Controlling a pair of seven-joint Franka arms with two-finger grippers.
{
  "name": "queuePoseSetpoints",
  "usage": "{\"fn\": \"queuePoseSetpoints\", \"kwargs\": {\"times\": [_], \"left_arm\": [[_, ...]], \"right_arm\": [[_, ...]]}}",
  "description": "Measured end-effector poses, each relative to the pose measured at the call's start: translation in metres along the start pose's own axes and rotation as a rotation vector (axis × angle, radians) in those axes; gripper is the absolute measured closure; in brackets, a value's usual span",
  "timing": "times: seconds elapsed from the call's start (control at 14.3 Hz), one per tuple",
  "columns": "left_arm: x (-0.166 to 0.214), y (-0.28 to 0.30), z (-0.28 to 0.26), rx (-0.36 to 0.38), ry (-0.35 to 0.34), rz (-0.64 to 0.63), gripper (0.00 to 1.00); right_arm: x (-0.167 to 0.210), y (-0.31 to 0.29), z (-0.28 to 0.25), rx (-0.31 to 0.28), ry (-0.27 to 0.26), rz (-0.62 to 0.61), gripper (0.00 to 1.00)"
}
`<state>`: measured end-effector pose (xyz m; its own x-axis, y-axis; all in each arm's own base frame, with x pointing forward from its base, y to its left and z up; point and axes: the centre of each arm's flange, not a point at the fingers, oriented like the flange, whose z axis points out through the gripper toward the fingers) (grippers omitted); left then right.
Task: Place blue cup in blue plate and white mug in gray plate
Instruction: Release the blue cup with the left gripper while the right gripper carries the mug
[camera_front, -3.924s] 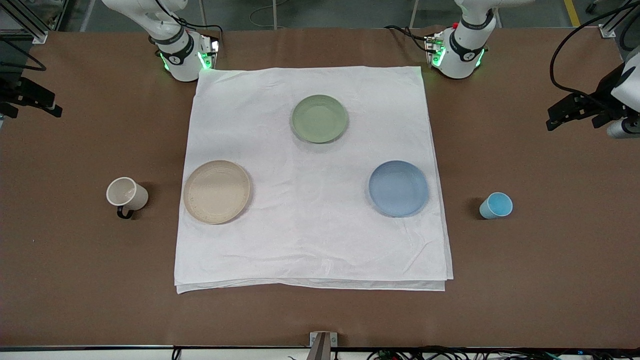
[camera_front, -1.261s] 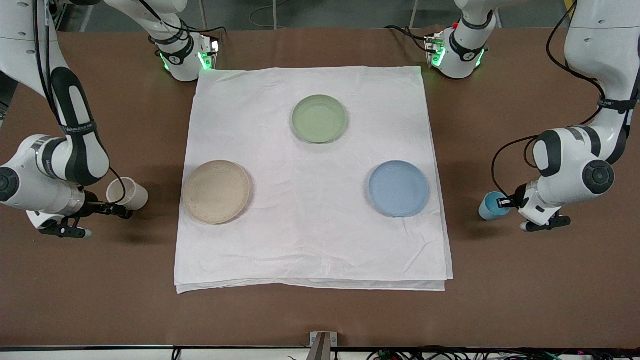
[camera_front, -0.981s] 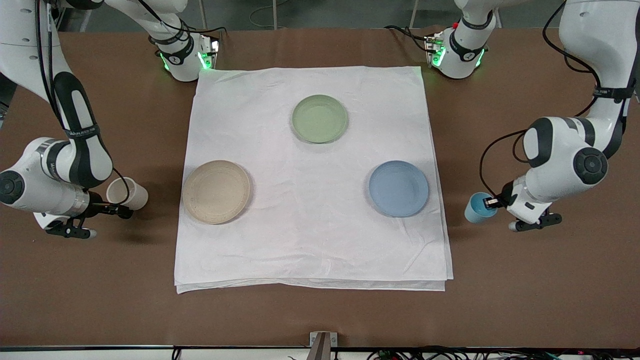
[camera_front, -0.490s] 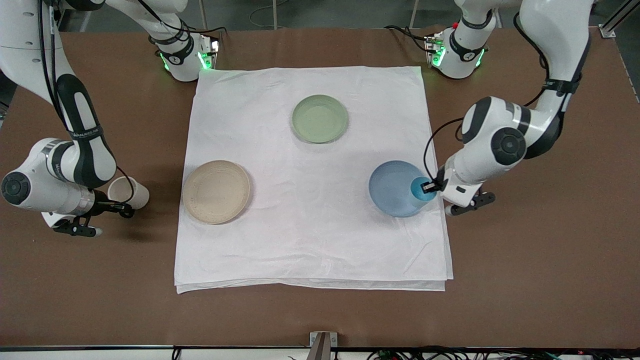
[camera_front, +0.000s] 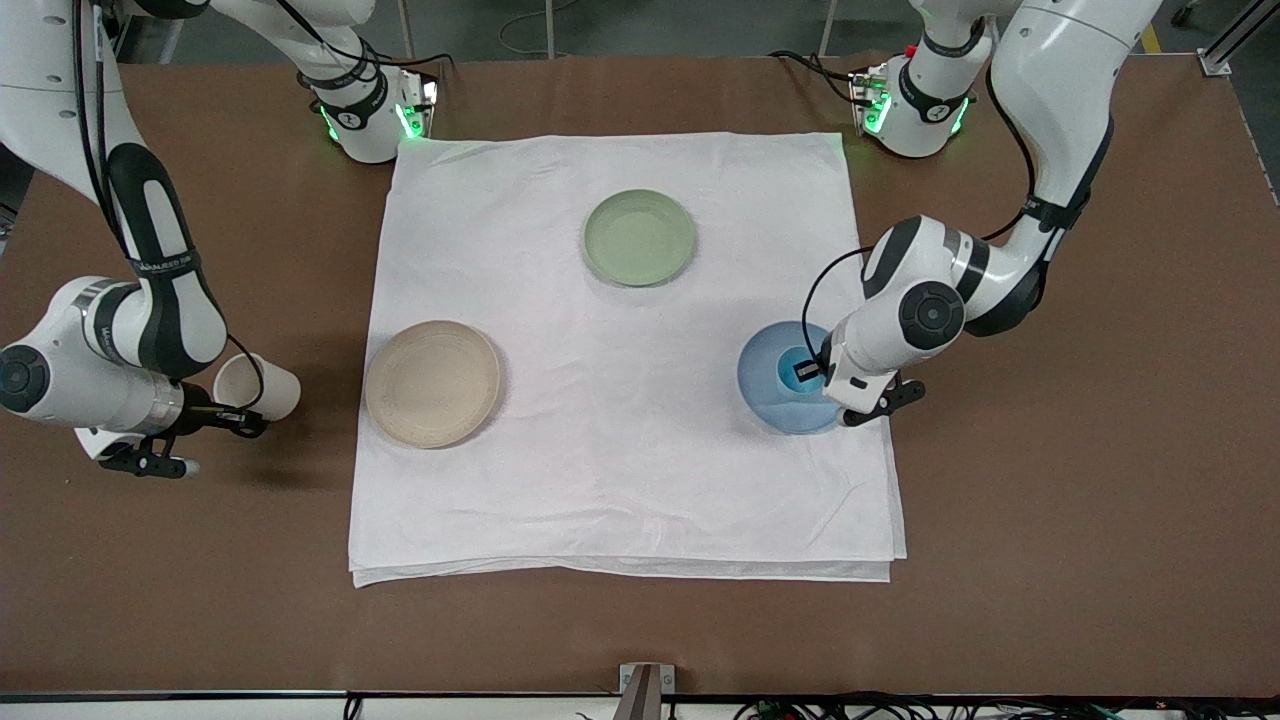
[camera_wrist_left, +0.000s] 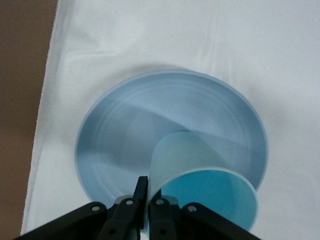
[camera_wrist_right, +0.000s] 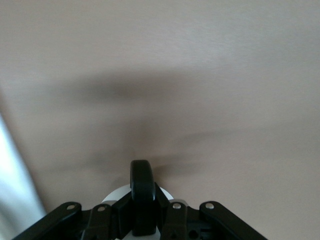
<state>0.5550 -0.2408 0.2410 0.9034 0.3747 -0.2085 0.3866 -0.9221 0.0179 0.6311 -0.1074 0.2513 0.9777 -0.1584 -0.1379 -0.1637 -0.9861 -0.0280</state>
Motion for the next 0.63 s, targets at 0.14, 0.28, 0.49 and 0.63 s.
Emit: {"fn": "queuePoseSetpoints", "kwargs": {"times": [0.14, 0.28, 0.49, 0.63], "left_arm": [[0.004, 0.000, 0.002, -0.007, 0.002, -0.004, 0.86], [0.014, 0.000, -0.013, -0.028, 0.025, -0.016, 0.67], [0.034, -0.006, -0.088, -0.028, 0.058, -0.021, 0.37], [0.044, -0.016, -0.169, -0.018, 0.078, 0.036, 0.19]], "right_arm": [[-0.003, -0.040, -0.022, 0.009, -0.017, 0.042, 0.91], [-0.013, -0.100, -0.034, -0.001, -0.025, 0.080, 0.91], [-0.038, -0.192, -0.031, -0.027, -0.032, 0.103, 0.91], [-0.054, -0.231, -0.021, -0.044, -0.036, 0.081, 0.91]]}}
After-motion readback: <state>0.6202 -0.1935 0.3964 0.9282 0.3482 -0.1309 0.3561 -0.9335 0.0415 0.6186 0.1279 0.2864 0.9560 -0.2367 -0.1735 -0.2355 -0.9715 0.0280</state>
